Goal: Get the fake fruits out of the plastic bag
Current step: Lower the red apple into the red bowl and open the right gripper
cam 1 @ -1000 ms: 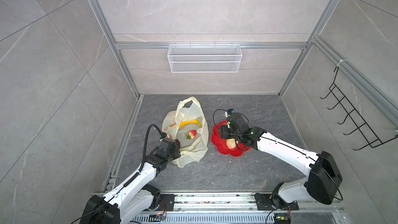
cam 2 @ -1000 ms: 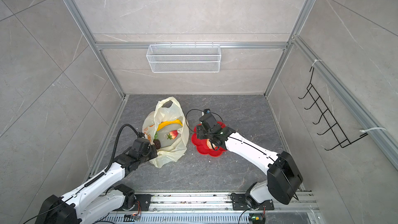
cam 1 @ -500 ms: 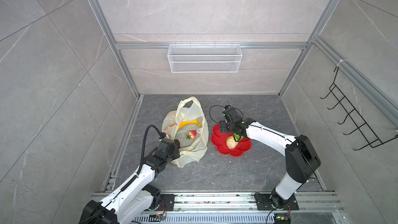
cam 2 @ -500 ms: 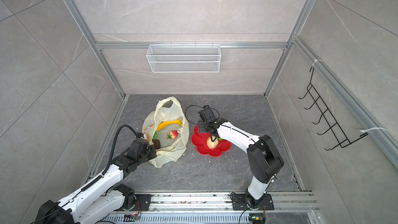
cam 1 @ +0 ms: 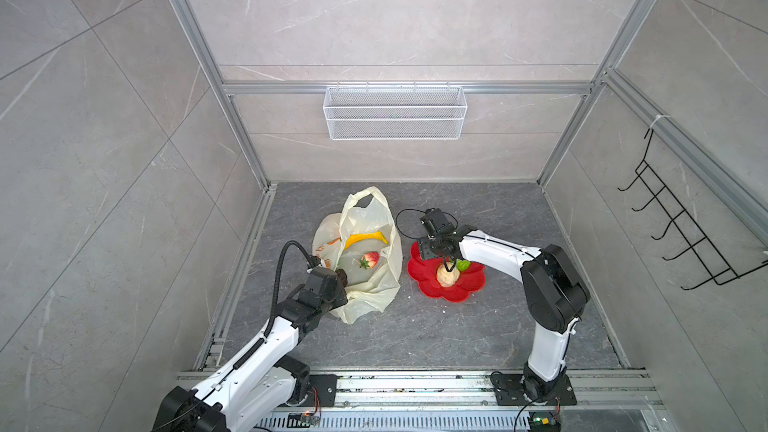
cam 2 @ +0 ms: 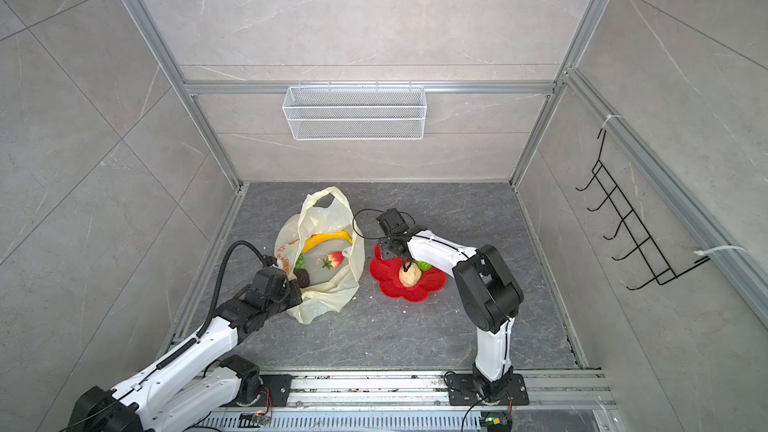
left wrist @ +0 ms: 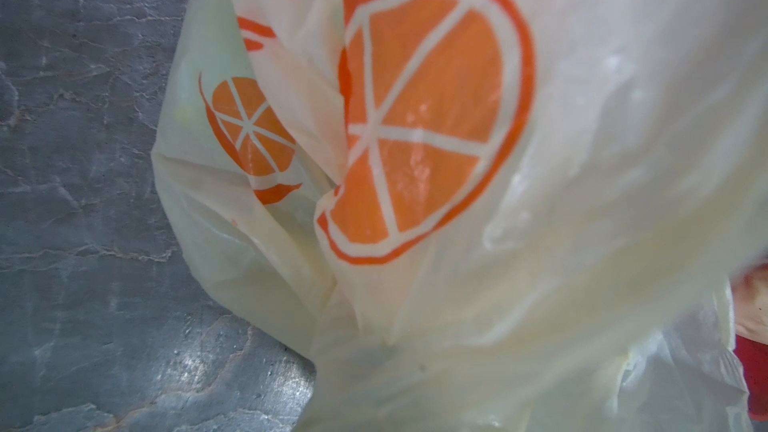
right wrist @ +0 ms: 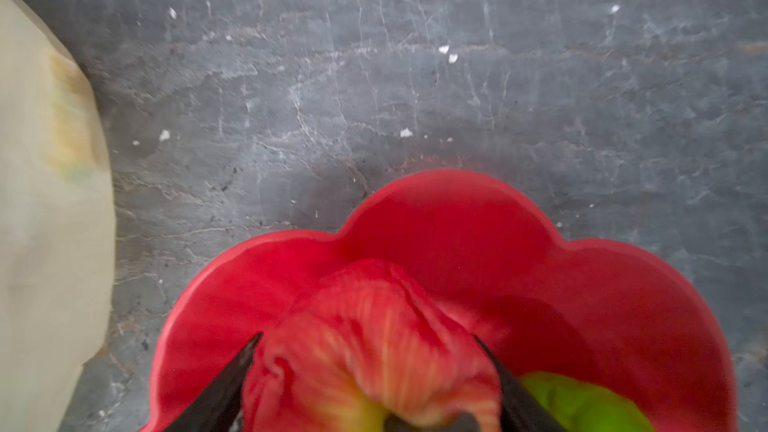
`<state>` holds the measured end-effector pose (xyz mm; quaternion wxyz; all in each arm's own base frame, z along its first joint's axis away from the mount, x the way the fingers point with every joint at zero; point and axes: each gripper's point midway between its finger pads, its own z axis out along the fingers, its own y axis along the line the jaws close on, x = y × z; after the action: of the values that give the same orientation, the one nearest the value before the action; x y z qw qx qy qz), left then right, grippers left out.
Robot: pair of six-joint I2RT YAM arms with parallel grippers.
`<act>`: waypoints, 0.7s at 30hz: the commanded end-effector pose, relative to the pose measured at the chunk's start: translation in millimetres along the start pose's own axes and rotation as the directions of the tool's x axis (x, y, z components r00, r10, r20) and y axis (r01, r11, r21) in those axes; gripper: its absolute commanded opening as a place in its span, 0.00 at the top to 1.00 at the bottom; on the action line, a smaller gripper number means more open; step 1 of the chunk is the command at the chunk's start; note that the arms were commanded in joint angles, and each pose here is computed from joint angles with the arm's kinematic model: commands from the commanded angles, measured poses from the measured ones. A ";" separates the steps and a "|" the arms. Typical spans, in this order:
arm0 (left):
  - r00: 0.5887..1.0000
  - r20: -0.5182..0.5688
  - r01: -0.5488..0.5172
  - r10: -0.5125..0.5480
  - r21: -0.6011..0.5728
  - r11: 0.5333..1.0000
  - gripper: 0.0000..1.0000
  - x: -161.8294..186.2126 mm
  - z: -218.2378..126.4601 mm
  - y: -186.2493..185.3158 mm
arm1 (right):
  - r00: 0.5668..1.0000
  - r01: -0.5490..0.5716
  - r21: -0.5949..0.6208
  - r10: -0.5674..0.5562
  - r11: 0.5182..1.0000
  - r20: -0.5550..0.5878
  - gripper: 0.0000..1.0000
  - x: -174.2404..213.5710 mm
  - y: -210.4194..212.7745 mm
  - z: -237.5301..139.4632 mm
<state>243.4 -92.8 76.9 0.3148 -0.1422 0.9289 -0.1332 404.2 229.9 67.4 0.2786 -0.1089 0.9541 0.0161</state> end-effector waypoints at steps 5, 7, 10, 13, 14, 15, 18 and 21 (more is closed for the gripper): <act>1.000 0.024 0.006 -0.006 -0.015 1.000 1.00 -4.9 -2.9 3.4 | 1.000 0.018 0.031 -0.017 0.999 -0.018 0.27 1.7 -4.4 8.1; 1.000 0.026 0.005 -0.005 -0.018 1.000 1.00 -5.3 -2.9 3.9 | 1.000 0.017 0.031 -0.016 0.999 -0.017 0.26 2.4 -4.4 7.8; 1.000 0.026 0.004 -0.004 -0.018 1.000 1.00 -5.5 -2.9 3.9 | 1.000 0.019 0.032 -0.018 0.999 -0.017 0.23 2.7 -5.0 7.3; 1.000 0.029 0.003 -0.003 -0.021 1.000 1.00 -5.9 -3.0 4.3 | 1.000 0.020 0.032 -0.019 0.999 -0.013 0.19 2.6 -5.4 6.6; 1.000 0.030 0.002 -0.002 -0.021 1.000 1.00 -6.0 -3.1 4.4 | 1.000 0.020 0.029 -0.020 0.999 -0.008 0.18 2.4 -5.0 6.2; 1.000 0.029 0.003 -0.003 -0.021 1.000 1.00 -5.8 -2.9 4.4 | 1.000 0.018 0.028 -0.018 0.999 -0.005 0.17 2.3 -5.2 5.2; 1.000 0.026 0.004 -0.004 -0.019 1.000 1.00 -4.8 -2.3 4.4 | 1.000 0.016 0.025 -0.016 1.000 -0.001 0.17 1.3 -5.0 3.2; 1.000 0.025 0.004 -0.004 -0.021 1.000 1.00 -4.0 -1.9 5.1 | 1.000 0.014 0.021 -0.014 1.000 0.007 0.17 -1.2 -5.0 -1.1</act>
<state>243.8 -91.7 77.1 0.3166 -0.1434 0.9286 -0.1303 404.2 228.3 61.1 0.2738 -0.1104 0.9554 0.0090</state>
